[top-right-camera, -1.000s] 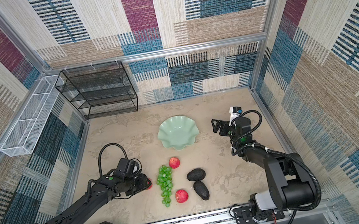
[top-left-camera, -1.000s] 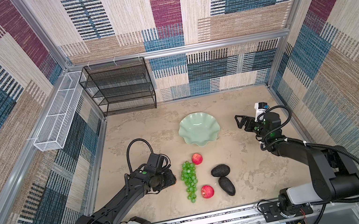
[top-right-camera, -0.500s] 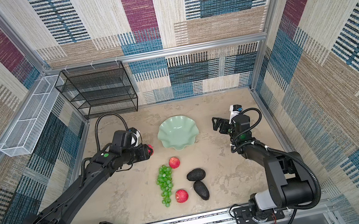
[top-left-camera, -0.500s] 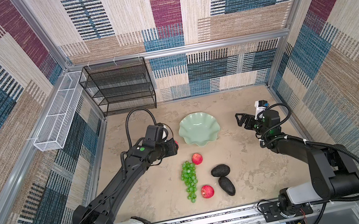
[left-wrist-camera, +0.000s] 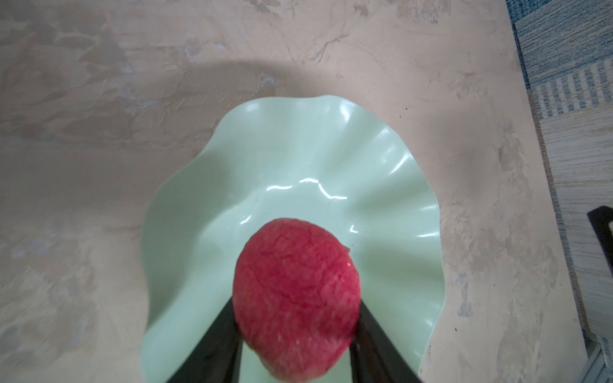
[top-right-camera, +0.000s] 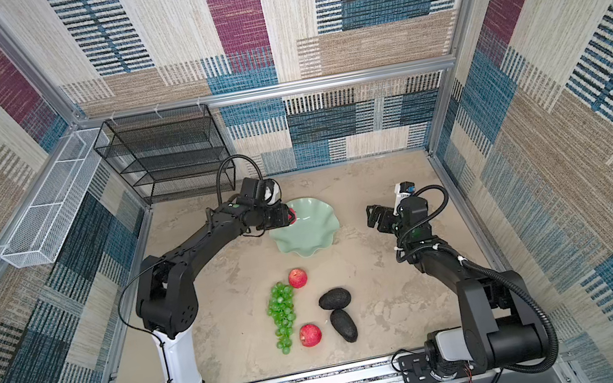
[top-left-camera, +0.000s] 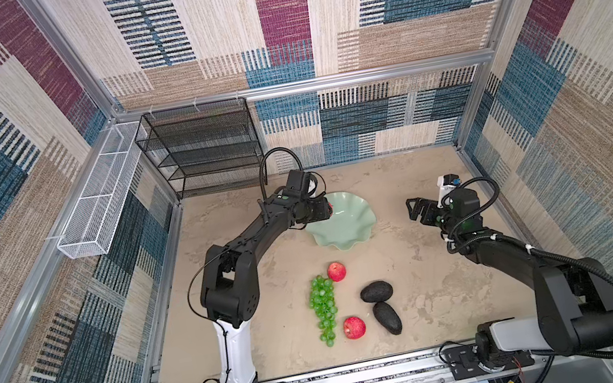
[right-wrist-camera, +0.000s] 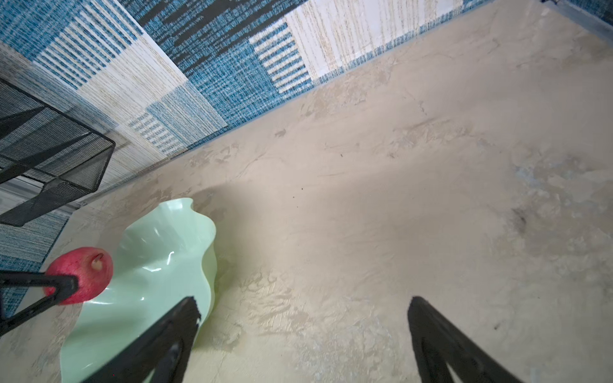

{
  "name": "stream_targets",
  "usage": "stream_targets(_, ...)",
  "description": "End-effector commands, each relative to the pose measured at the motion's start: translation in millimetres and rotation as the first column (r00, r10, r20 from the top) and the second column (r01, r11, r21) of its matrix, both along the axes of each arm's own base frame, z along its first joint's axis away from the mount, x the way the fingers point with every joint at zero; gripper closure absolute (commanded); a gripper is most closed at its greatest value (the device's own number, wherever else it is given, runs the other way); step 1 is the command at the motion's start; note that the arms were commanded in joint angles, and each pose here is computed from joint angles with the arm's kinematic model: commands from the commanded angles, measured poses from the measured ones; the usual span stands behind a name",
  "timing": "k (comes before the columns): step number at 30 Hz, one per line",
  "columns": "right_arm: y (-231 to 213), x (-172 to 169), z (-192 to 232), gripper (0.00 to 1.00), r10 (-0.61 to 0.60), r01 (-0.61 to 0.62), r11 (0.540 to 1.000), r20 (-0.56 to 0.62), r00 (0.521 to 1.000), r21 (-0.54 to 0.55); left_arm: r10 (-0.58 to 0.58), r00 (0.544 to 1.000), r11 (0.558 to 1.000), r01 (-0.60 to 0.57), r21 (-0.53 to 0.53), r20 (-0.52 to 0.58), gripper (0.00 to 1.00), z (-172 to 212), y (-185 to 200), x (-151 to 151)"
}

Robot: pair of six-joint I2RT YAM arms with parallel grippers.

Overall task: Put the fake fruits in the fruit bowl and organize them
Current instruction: 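Carry the red apple with the left gripper into the green bowl and release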

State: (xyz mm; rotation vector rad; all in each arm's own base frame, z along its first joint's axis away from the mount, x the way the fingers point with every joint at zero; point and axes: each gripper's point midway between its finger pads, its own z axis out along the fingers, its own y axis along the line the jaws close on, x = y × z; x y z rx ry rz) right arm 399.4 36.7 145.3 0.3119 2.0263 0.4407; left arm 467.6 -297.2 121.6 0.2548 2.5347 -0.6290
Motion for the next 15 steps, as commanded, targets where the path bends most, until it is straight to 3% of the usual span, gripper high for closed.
stream_targets(1, -0.3, 1.1, 2.3, 0.0, 0.004, -0.004, 1.0, 0.004, 1.0, -0.019, -0.004, 0.999, 1.0, 0.005, 0.021, -0.042, 0.49, -20.2, -8.8, 2.9)
stream_targets(8, 8.2, 3.4, 0.7, 0.01, 0.047, -0.047, 0.999, -0.028, 0.999, 0.003, 0.032, 0.994, 0.999, -0.03, 0.023, -0.107, 0.47, -48.9, -17.4, 10.6)
stream_targets(15, 28.7, -6.1, 9.6, 0.02, 0.11, -0.111, 0.994, -0.058, 0.992, -0.01, 0.028, 0.991, 1.0, -0.028, -0.001, -0.13, 0.33, -51.8, -24.1, 11.4)
